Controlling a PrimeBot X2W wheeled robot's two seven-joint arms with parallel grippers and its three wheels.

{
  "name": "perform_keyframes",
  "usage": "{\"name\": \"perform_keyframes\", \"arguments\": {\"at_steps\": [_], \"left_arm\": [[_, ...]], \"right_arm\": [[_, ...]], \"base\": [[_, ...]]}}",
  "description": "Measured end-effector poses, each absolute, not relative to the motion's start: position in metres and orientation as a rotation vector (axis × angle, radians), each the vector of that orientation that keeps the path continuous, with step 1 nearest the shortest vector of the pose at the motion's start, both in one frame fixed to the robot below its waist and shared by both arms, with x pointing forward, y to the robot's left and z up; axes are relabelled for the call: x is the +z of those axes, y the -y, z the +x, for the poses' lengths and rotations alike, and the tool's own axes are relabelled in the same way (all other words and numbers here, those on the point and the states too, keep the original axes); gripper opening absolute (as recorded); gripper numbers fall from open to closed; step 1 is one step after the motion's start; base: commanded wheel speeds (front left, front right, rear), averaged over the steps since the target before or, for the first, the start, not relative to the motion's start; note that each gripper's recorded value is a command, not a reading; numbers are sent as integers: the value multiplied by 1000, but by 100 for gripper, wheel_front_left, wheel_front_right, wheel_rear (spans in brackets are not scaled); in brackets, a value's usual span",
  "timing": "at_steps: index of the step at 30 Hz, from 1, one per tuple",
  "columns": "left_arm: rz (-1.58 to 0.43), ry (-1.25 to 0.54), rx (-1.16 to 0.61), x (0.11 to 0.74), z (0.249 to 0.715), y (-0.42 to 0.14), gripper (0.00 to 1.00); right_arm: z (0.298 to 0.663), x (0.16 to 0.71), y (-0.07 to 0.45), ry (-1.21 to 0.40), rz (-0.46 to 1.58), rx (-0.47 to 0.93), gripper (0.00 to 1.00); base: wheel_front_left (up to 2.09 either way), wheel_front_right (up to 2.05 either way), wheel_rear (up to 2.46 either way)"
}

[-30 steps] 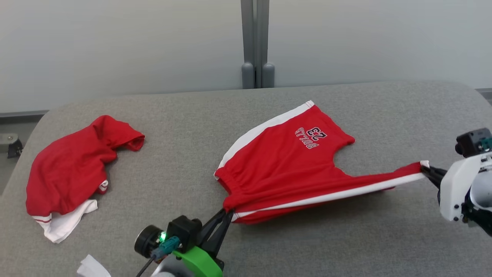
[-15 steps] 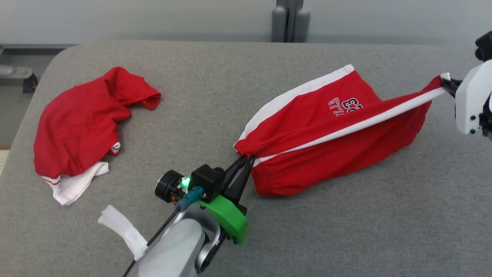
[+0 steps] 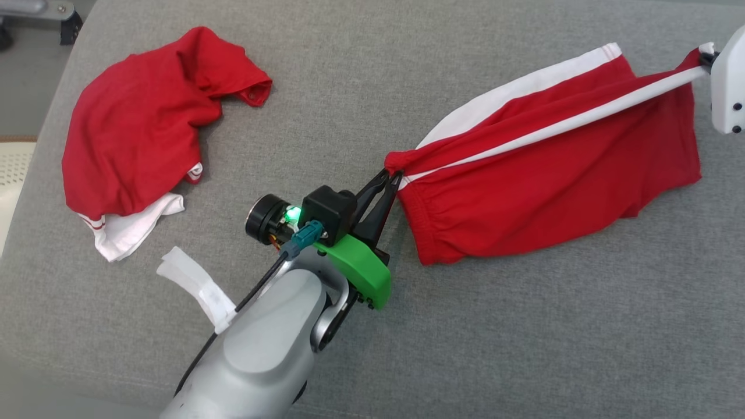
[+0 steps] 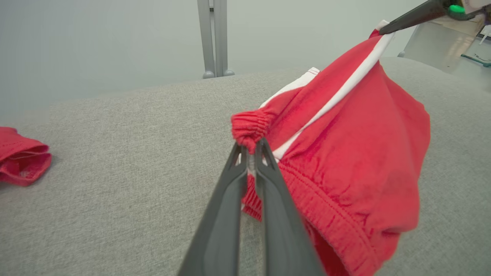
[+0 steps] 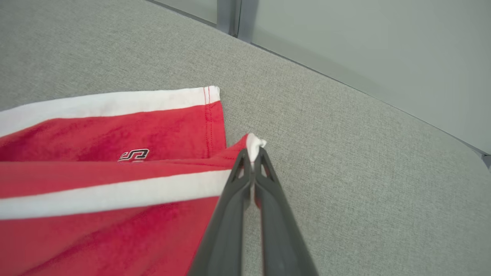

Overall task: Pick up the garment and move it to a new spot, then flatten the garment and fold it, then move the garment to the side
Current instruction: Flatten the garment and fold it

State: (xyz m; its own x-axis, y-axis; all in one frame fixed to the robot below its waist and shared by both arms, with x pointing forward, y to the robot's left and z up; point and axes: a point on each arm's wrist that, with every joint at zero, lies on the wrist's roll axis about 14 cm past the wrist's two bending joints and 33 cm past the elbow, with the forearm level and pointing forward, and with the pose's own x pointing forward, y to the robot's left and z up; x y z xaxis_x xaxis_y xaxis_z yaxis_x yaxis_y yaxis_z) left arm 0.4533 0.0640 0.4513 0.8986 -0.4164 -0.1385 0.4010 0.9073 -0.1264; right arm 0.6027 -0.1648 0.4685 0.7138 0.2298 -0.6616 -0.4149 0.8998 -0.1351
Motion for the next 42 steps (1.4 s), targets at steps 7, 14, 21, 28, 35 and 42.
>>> {"name": "perform_keyframes", "arguments": {"at_steps": [7,14,21,28,35,42], "left_arm": [[-118,-210,-410,436,464,-63,0],[-123,-231,-390,429,473,-65,0],[-122,-249,-363,421,479,-70,100],[-123,-232,-324,427,487,-74,100],[-128,-181,-241,445,492,-92,100],[-155,-114,-135,467,485,-118,100]], "right_arm": [[629,440,156,-715,-289,368,0],[647,421,142,-706,-289,391,0],[664,416,134,-665,-284,393,100],[670,423,133,-603,-255,378,100],[667,452,133,-469,-168,361,100],[638,481,126,-292,-15,379,100]], "base": [[0,0,0],[0,0,0],[0,0,0],[0,0,0],[0,0,0],[0,0,0]]}}
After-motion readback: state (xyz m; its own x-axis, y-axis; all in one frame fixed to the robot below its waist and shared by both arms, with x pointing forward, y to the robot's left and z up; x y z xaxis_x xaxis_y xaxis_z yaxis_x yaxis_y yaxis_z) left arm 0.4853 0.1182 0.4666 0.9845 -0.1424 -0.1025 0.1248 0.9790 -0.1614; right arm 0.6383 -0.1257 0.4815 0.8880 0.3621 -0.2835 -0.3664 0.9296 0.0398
